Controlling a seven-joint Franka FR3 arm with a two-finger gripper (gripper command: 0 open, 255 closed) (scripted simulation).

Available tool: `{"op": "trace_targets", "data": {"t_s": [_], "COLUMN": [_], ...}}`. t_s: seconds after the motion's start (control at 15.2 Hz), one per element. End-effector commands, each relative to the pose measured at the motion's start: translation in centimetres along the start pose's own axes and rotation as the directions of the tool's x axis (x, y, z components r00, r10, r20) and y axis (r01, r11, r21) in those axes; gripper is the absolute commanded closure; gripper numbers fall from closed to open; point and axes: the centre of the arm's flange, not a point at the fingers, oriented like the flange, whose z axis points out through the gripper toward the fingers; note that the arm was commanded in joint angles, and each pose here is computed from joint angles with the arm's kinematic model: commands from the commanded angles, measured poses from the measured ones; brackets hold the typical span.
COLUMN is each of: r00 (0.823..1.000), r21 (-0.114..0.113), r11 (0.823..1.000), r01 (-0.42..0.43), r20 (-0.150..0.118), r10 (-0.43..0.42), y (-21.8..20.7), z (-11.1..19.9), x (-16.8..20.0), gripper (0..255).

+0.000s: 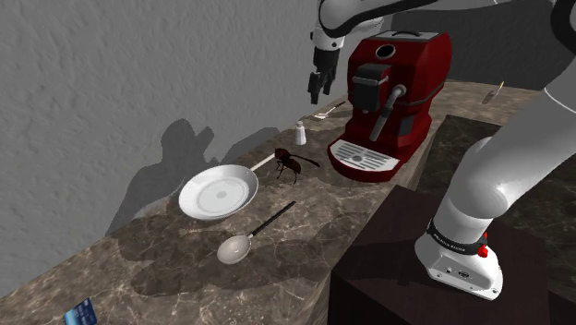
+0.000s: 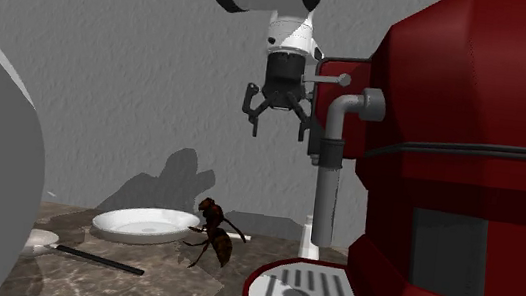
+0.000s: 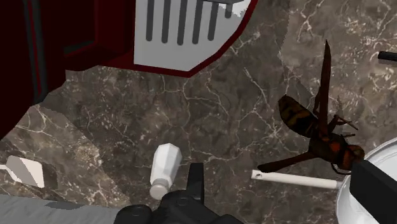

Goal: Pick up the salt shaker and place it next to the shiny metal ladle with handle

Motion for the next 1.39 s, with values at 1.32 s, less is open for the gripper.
{"op": "trace_targets", "data": {"t_s": [1.32], "r00": [0.982], "r21": [-0.124], "r11": [0.992], "r01": [0.036], "r20": [0.186], "r10": [-0.013], "y": [9.7], "z": [19.5], "x": [15.3], "gripper": [0]}}
